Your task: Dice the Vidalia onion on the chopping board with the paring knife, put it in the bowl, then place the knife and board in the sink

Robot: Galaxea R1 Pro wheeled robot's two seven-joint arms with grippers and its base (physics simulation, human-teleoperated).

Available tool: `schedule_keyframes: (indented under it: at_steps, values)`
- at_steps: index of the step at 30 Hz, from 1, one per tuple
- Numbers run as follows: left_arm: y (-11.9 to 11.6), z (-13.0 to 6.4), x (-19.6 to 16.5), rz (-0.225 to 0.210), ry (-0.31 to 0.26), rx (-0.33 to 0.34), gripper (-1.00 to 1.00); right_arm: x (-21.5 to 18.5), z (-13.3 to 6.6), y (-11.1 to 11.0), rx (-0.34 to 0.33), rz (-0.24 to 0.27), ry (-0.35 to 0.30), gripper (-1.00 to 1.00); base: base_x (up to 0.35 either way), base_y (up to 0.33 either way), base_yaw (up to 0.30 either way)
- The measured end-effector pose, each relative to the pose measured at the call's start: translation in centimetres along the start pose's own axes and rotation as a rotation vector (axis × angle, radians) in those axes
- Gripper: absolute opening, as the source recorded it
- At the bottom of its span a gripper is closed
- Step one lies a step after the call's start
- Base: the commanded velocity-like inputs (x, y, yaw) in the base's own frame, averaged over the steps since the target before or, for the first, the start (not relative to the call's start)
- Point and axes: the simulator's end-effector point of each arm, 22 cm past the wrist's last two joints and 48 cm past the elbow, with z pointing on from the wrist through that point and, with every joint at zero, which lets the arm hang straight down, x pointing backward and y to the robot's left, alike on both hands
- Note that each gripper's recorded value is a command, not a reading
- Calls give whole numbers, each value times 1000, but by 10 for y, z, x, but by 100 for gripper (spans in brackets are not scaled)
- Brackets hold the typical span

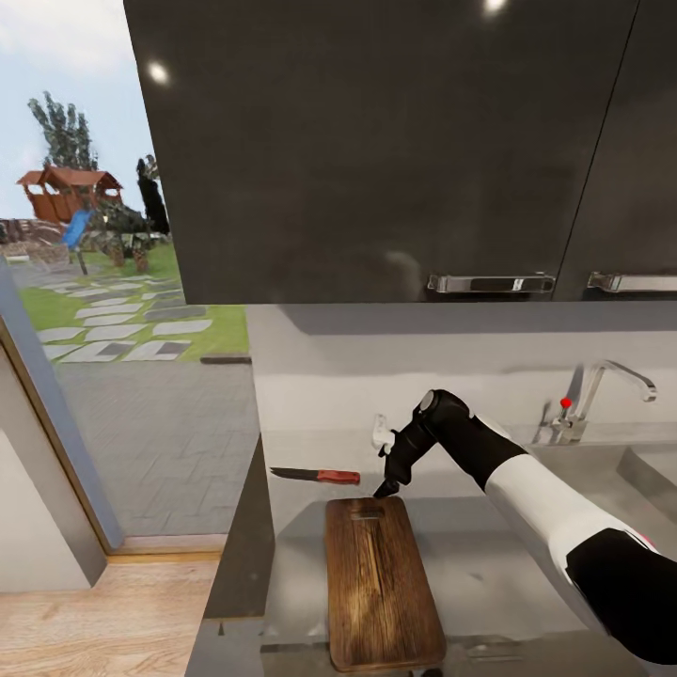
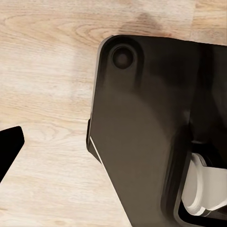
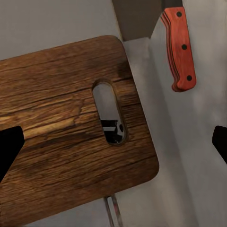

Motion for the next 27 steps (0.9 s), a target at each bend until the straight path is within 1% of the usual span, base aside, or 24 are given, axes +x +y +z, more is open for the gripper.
schedule_keyframes:
  at_steps: [7, 10, 11, 12, 27]
  values:
    - [0, 0, 0, 0, 0, 0, 100, 4, 3, 1, -9, 6, 5, 100, 0, 0, 0]
    - [0, 0, 0, 0, 0, 0, 100, 3, 3, 2, -11, -14, -2, 100, 0, 0, 0]
    - [0, 0, 0, 0, 0, 0, 100, 2, 3, 3, -16, -38, -11, 100, 0, 0, 0]
    - [0, 0, 0, 0, 0, 0, 100, 1, 3, 3, -17, -40, -12, 100, 0, 0, 0]
    - [0, -1, 4, 1, 10, -1, 100, 3, 9, 4, -28, -42, -13, 100, 0, 0, 0]
